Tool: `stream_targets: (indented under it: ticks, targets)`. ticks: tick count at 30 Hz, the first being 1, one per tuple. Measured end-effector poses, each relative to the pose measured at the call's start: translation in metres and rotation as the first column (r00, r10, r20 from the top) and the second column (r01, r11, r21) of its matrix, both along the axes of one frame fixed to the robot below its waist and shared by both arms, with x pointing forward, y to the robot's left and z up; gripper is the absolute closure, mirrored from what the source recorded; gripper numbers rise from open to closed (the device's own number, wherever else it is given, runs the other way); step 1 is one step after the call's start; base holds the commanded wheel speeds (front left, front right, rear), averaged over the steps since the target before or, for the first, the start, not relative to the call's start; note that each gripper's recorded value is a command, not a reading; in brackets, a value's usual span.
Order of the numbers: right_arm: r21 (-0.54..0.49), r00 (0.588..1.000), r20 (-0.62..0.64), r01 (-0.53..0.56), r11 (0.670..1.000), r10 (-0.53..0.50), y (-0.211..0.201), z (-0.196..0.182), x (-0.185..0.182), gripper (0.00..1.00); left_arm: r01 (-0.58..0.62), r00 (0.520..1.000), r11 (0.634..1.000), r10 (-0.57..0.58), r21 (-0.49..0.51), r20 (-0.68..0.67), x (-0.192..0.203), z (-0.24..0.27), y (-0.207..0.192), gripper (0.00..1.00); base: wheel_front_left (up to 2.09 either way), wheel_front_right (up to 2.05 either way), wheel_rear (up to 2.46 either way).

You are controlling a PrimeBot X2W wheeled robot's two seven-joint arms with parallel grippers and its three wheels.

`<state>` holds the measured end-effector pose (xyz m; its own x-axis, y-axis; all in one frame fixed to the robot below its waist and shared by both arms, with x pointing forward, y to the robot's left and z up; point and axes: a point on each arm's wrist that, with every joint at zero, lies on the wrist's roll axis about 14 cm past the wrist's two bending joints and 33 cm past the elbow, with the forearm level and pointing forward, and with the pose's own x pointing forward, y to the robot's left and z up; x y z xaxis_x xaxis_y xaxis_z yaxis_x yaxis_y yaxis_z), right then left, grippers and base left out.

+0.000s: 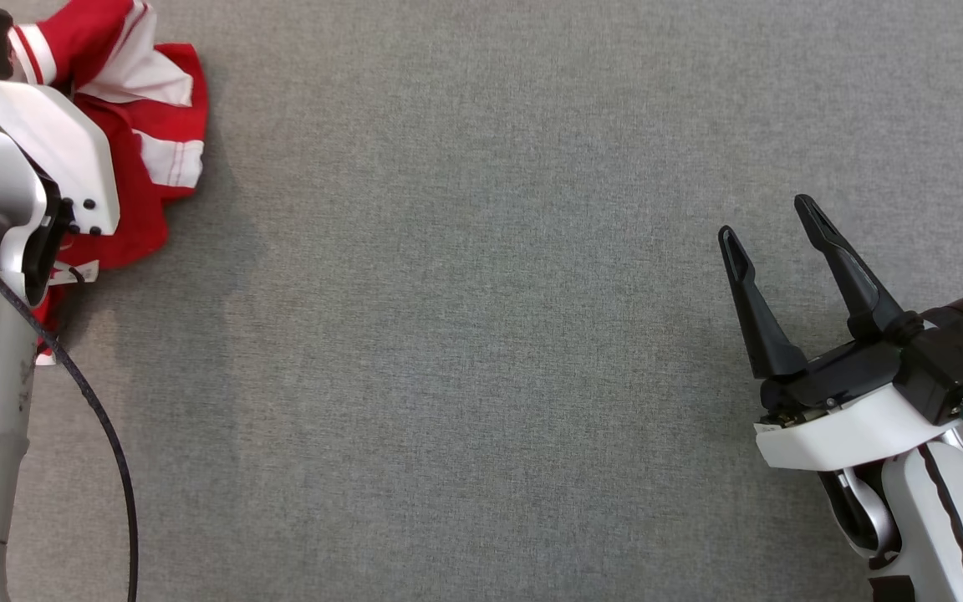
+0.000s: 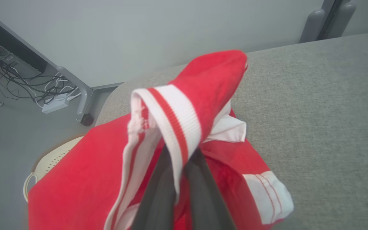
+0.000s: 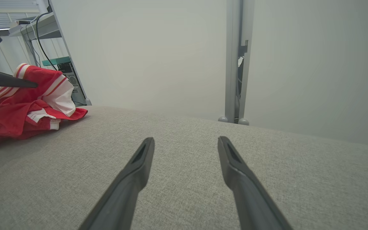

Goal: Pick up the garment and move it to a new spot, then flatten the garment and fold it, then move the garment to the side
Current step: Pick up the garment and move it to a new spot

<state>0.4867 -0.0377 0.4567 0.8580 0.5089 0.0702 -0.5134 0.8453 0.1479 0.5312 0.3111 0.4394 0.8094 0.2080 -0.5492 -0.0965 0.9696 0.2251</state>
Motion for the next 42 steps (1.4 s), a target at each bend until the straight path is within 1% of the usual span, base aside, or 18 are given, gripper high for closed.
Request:
stream_targets:
  ticks: [3,6,8,13,14,16,18,22,25,29,32,37,38,42]
  targets:
    - [0.003,1.0,0.016,0.002,1.0,-0.002,0.001,0.008,-0.001,0.0,0.005,0.994,1.0,-0.004,-0.008,0.11,0.006,0.025,-0.003,1.0,0.0,0.0,0.0]
    - [0.004,1.0,0.026,0.002,1.0,-0.002,0.002,0.015,-0.004,0.0,0.023,0.963,0.999,-0.013,-0.036,0.269,0.013,0.06,-0.011,1.0,0.0,0.0,0.0]
    - [0.009,0.999,0.036,0.004,1.0,-0.004,0.004,0.021,-0.007,0.0,0.039,0.918,0.996,-0.006,-0.077,0.398,0.016,0.09,-0.018,1.0,0.0,0.0,0.0]
    - [0.024,0.998,0.056,0.01,1.0,-0.011,0.007,0.039,-0.017,0.0,0.1,0.784,0.993,-0.045,-0.055,0.619,0.006,0.156,-0.03,1.0,0.0,0.0,0.0]
    - [0.024,0.998,0.056,0.01,1.0,-0.011,0.007,0.039,-0.017,0.0,0.1,0.784,0.993,-0.045,-0.055,0.619,0.006,0.156,-0.03,1.0,0.0,0.0,0.0]
    - [0.034,0.997,0.077,0.016,0.999,-0.019,0.008,0.05,-0.02,0.0,0.135,0.722,0.99,-0.065,-0.049,0.689,0.0,0.183,-0.039,1.0,0.0,0.0,0.0]
    - [0.039,0.995,0.093,0.024,0.999,-0.028,0.007,0.059,-0.023,0.0,0.17,0.67,0.985,-0.082,-0.045,0.738,-0.006,0.204,-0.051,1.0,0.0,0.0,0.0]
    - [0.047,0.991,0.121,0.053,0.997,-0.058,-0.001,0.075,-0.03,0.0,0.25,0.582,0.968,-0.122,-0.034,0.804,-0.02,0.24,-0.079,1.0,0.0,0.0,0.0]
    - [0.049,0.985,0.147,0.084,0.995,-0.09,-0.01,0.087,-0.034,0.0,0.323,0.532,0.946,-0.163,-0.021,0.831,-0.027,0.259,-0.108,1.0,0.0,0.0,0.0]
    - [0.052,0.972,0.173,0.15,0.987,-0.157,-0.033,0.098,-0.036,0.0,0.439,0.491,0.898,-0.218,-0.024,0.844,-0.033,0.27,-0.156,1.0,0.0,0.0,0.0]
    - [0.055,0.96,0.185,0.205,0.977,-0.211,-0.052,0.103,-0.038,0.0,0.529,0.476,0.848,-0.265,-0.032,0.838,-0.037,0.269,-0.198,1.0,0.0,0.0,0.0]
    - [0.058,0.934,0.192,0.297,0.953,-0.302,-0.085,0.107,-0.043,0.0,0.662,0.475,0.746,-0.347,-0.069,0.809,-0.042,0.253,-0.266,1.0,0.0,0.0,0.0]
    - [0.059,0.927,0.193,0.317,0.946,-0.323,-0.093,0.108,-0.044,0.0,0.686,0.469,0.723,-0.359,-0.077,0.807,-0.043,0.251,-0.279,1.0,0.0,0.0,0.0]
    - [0.058,0.895,0.197,0.396,0.916,-0.4,-0.123,0.11,-0.048,0.0,0.763,0.471,0.637,-0.429,-0.112,0.771,-0.045,0.227,-0.331,1.0,0.0,0.0,0.0]
